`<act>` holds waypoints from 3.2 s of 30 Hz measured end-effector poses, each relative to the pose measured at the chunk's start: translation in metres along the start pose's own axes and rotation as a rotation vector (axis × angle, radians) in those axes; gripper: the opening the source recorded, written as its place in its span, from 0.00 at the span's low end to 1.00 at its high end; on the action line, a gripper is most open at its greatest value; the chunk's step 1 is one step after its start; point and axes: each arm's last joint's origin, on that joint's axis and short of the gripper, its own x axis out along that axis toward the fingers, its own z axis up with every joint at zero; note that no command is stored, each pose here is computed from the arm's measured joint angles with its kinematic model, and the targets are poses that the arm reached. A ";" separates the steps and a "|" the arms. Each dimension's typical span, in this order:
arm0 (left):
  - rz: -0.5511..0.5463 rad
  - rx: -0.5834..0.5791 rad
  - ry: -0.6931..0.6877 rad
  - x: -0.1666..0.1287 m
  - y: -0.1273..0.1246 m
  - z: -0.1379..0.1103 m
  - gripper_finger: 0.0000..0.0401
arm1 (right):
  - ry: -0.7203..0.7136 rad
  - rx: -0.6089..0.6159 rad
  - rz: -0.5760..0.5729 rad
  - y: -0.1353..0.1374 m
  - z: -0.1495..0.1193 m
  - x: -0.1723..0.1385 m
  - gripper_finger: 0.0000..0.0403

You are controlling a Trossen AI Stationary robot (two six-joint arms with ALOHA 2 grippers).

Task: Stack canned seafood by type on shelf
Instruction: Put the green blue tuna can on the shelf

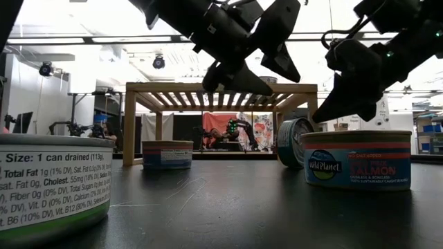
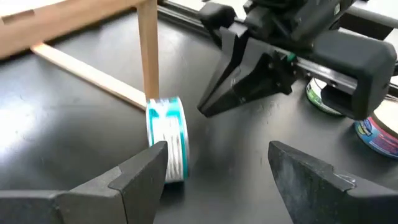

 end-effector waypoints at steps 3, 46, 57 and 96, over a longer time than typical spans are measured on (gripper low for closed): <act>0.009 0.008 -0.001 0.002 0.003 0.001 0.66 | -0.001 0.000 0.000 0.000 0.000 0.000 0.03; 0.267 0.080 0.049 0.077 -0.001 -0.017 0.66 | 0.052 -0.027 0.069 0.003 -0.001 -0.001 0.03; 0.272 0.075 0.064 0.084 0.006 -0.018 0.66 | 0.054 -0.034 0.072 0.003 -0.002 -0.001 0.03; 0.136 0.137 0.164 0.095 0.020 -0.013 0.43 | 0.054 -0.041 0.072 0.003 -0.002 -0.001 0.03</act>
